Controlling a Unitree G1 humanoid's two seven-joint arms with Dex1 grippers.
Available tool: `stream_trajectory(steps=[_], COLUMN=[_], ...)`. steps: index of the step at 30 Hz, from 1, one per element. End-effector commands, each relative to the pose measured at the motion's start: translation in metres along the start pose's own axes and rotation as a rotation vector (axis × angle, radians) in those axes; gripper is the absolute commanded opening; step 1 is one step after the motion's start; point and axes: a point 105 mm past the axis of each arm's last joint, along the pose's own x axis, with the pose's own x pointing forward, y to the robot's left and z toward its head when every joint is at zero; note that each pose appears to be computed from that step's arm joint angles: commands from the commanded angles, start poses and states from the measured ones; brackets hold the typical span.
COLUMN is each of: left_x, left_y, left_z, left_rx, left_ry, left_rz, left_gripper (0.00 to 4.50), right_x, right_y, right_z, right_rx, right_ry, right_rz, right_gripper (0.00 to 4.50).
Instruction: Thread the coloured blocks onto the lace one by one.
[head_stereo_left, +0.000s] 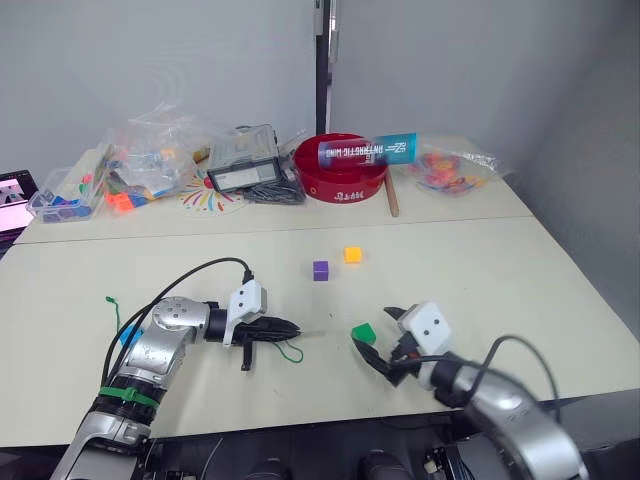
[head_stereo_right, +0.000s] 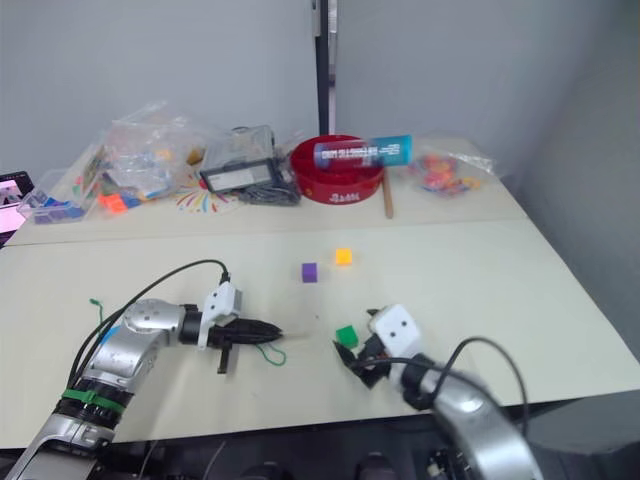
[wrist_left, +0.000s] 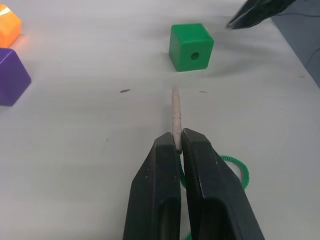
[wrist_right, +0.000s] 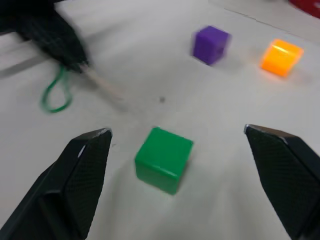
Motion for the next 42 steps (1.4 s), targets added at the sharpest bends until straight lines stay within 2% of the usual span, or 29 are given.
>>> stream_trajectory(steps=[1, 5, 10, 14, 20, 23, 28, 29, 30, 31, 36, 42], left_x=[-0.003, -0.006, -0.007, -0.008, -0.008, -0.008, -0.009, -0.008, -0.008, -0.008, -0.003, 0.007], left_y=[0.003, 0.002, -0.005, -0.008, -0.012, -0.012, -0.013, -0.013, -0.013, -0.013, -0.015, -0.017], left_z=[0.007, 0.008, 0.009, 0.01, 0.011, 0.011, 0.012, 0.012, 0.012, 0.013, 0.02, 0.021], left_rx=[0.039, 0.043, 0.046, 0.048, 0.049, 0.048, 0.046, 0.046, 0.048, 0.05, 0.071, 0.092], left_ry=[-0.005, 0.0, -0.001, 0.003, 0.003, 0.004, 0.004, 0.004, 0.003, 0.002, -0.016, -0.017], left_rz=[0.005, 0.004, -0.002, -0.004, -0.002, 0.002, 0.005, 0.005, 0.004, 0.003, -0.004, -0.018], left_gripper=[0.0, 0.0, 0.0, 0.0, 0.0, 0.0, 0.0, 0.0, 0.0, 0.0, 0.0, 0.0], right_x=[-0.008, 0.002, 0.026, 0.035, 0.041, 0.043, 0.045, 0.045, 0.045, 0.045, 0.046, 0.052], right_y=[0.007, -0.008, -0.035, -0.037, -0.04, -0.041, -0.041, -0.04, -0.04, -0.039, -0.026, -0.004], right_z=[0.015, 0.017, 0.006, -0.008, -0.015, -0.017, -0.018, -0.017, -0.016, -0.014, -0.003, -0.013], right_rx=[-0.106, -0.246, -0.398, -0.432, -0.433, -0.431, -0.4, -0.391, -0.378, -0.37, -0.262, -0.203], right_ry=[-0.003, 0.063, 0.102, 0.126, 0.12, 0.114, 0.093, 0.085, 0.077, 0.07, 0.052, 0.111], right_rz=[0.317, 0.491, 0.542, 0.634, 0.665, 0.666, 0.65, 0.645, 0.638, 0.626, 0.538, 0.44], right_gripper=[4.49, 4.49, 4.49, 4.49, 4.49, 3.71, 2.0, 1.54, 1.33, 1.21, 1.21, 1.21])
